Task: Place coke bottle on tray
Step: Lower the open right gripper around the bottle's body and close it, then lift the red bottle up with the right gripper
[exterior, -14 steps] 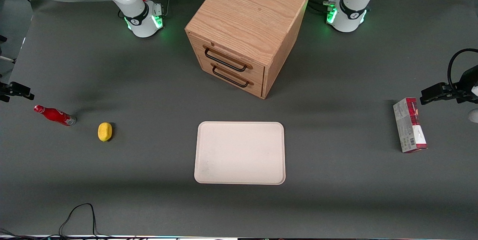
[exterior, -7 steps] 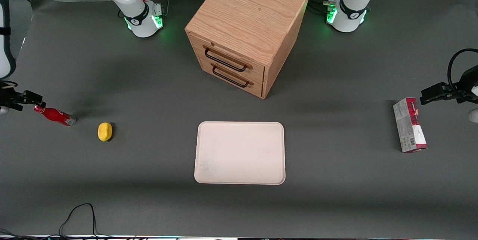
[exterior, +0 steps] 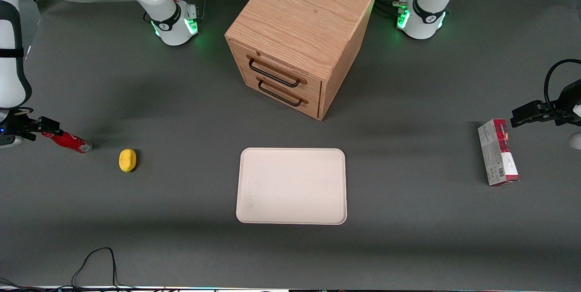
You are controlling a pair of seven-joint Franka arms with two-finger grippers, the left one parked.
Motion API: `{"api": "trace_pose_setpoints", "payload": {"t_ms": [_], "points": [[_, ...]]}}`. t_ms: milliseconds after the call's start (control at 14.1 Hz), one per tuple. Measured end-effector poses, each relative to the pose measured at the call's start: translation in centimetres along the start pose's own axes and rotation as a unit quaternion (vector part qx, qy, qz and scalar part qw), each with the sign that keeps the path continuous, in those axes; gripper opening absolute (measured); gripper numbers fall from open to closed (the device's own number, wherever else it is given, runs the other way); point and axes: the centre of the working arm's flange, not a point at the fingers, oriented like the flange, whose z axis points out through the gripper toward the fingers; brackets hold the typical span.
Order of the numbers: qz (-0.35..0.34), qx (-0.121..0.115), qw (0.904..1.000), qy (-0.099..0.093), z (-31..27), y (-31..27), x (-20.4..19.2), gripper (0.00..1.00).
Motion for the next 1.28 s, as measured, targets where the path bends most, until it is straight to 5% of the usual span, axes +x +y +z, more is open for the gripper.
{"api": "trace_pose_setpoints", "payload": {"t_ms": [213,709,1277], "points": [[-0.001,0.001,1.0000,0.000,0.1,0.0,0.0,1.00],[-0.002,0.000,1.0000,0.000,0.1,0.0,0.0,0.31],[-0.016,0.017,0.9997,-0.002,-3.6,-0.1,2.2,0.31]]}}
